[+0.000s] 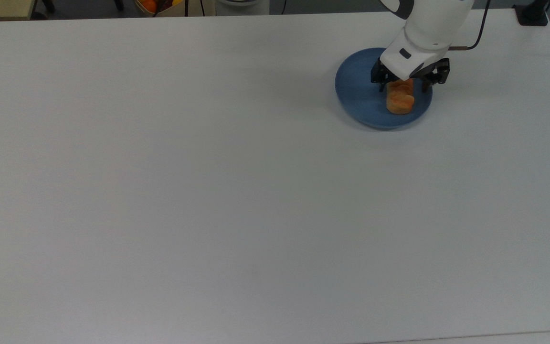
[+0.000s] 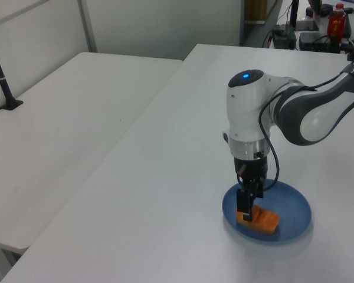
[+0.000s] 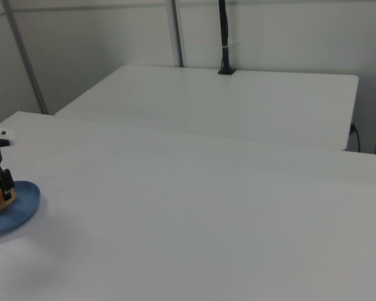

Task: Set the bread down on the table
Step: 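Close the gripper on the bread roll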

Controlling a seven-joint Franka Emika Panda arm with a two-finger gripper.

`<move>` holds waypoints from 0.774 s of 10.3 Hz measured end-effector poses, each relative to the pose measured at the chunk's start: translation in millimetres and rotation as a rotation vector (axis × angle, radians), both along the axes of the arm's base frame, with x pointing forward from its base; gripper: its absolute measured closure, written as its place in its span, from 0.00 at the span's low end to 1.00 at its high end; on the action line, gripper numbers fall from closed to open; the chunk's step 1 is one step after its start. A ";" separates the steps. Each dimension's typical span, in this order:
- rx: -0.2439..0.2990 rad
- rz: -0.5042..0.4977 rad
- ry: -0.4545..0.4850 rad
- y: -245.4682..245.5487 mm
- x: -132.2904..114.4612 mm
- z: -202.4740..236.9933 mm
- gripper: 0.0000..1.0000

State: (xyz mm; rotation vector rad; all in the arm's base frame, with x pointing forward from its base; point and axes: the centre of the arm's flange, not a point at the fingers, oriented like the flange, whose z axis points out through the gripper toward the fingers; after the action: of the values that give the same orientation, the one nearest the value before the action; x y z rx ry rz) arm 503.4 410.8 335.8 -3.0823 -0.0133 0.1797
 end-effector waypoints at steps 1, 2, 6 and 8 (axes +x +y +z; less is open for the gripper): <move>-0.010 0.002 0.013 -1.8 -3.5 -7.4 0.00; -0.017 0.003 0.021 -3.0 -6.1 -12.5 0.03; 0.004 0.001 -0.013 -1.2 -3.1 -15.0 0.30; -0.002 0.021 -0.050 0.6 -1.3 -19.5 0.48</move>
State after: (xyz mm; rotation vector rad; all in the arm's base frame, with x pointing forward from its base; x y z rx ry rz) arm 502.1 411.4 316.3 -3.0889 -0.0483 0.1036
